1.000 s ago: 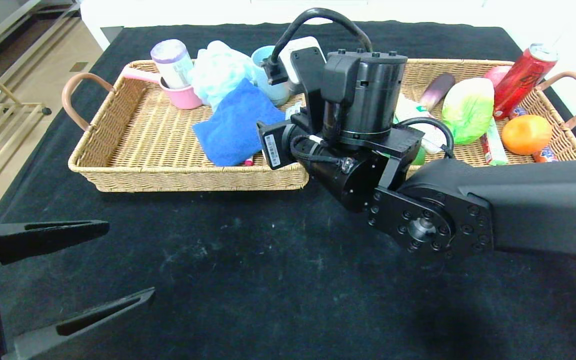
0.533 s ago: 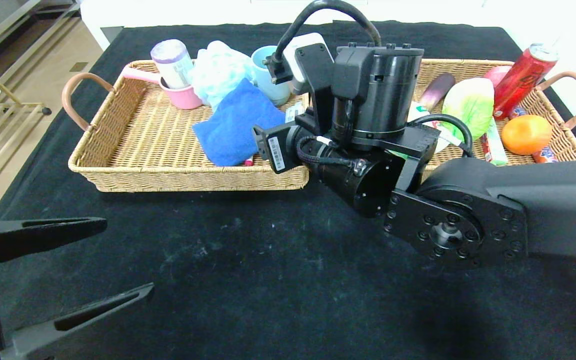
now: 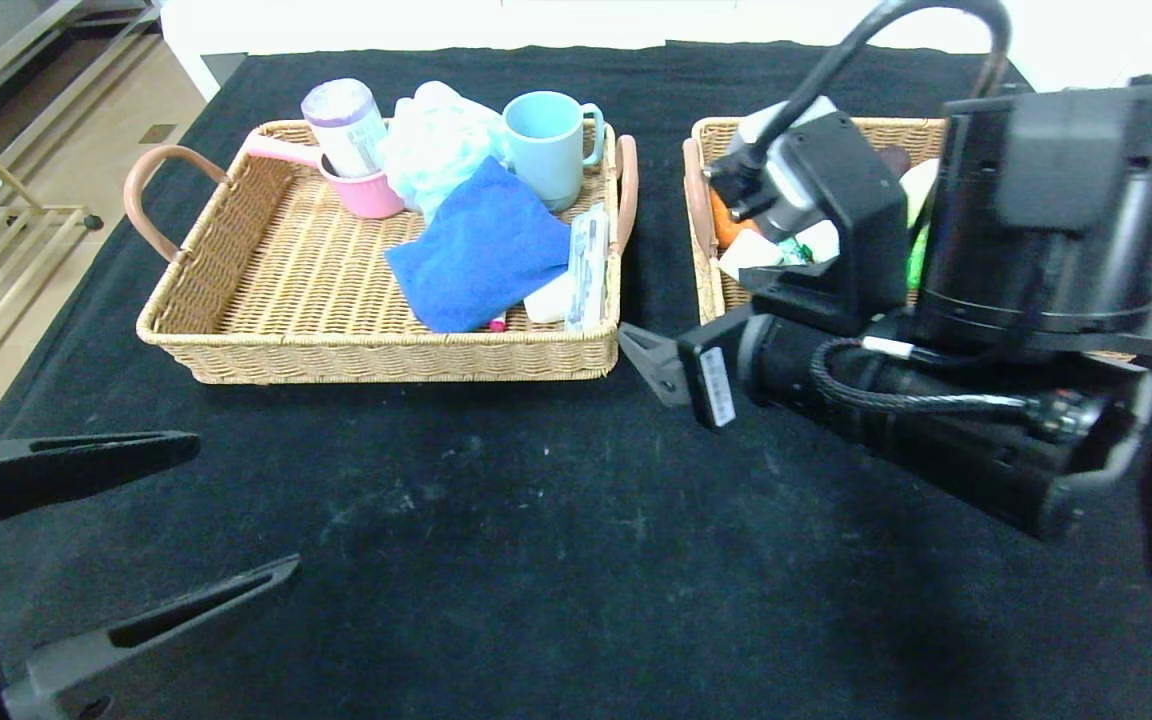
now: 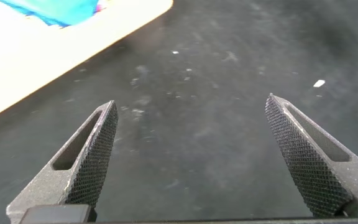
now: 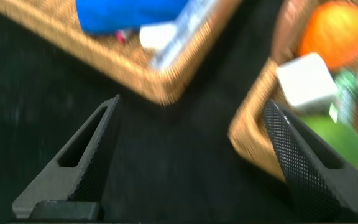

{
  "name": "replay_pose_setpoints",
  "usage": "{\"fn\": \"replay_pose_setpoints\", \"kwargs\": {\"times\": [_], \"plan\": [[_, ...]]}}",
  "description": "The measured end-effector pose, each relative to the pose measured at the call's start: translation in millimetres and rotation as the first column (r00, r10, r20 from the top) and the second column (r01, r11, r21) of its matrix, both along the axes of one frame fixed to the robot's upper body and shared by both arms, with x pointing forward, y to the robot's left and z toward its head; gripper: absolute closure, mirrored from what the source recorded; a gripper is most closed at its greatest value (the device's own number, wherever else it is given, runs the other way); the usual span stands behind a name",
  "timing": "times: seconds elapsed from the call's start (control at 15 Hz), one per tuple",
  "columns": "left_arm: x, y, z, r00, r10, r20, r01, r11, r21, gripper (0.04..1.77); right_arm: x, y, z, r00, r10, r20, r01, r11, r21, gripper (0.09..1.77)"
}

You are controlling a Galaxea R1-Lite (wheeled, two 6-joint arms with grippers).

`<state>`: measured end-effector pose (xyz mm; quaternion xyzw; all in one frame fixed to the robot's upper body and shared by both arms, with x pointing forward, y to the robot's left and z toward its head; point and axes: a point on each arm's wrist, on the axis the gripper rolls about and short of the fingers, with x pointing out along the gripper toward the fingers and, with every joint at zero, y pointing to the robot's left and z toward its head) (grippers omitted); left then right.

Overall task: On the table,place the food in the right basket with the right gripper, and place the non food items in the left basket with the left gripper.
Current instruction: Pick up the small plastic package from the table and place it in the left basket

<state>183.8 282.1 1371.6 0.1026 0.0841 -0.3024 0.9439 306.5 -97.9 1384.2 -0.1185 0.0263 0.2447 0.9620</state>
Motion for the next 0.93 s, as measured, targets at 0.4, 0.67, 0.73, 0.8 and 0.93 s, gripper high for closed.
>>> {"fn": "replay_pose_setpoints", "kwargs": {"times": [0.4,0.67,0.73,0.8,0.93], "plan": [[4.2,4.8,4.4,0.992,0.125,0.021,-0.125,0.992,0.011,0.09,-40.5,-118.5,-2.3,0.996,-0.016,-0.085,0.016,1.0,-0.005,0.18],[6.4,11.0,4.5,0.981,0.193,0.021,-0.193,0.981,0.009,0.09,-81.3,-183.8,-7.0,0.983,-0.034,-0.179,0.037,0.999,0.013,0.17],[5.6,12.7,4.7,0.978,0.205,0.026,-0.206,0.979,0.009,0.09,-94.0,-192.2,-6.1,0.983,-0.042,-0.18,0.047,0.999,0.021,0.16],[3.6,15.8,4.5,0.974,0.226,0.031,-0.226,0.974,0.007,0.09,-109.0,-199.5,-5.0,0.983,-0.049,-0.175,0.054,0.998,0.027,0.16],[-5.3,23.7,4.3,0.962,0.267,0.048,-0.268,0.964,-0.002,0.09,-136.7,-211.3,-6.8,0.98,-0.081,-0.181,0.086,0.996,0.02,0.16]]}}
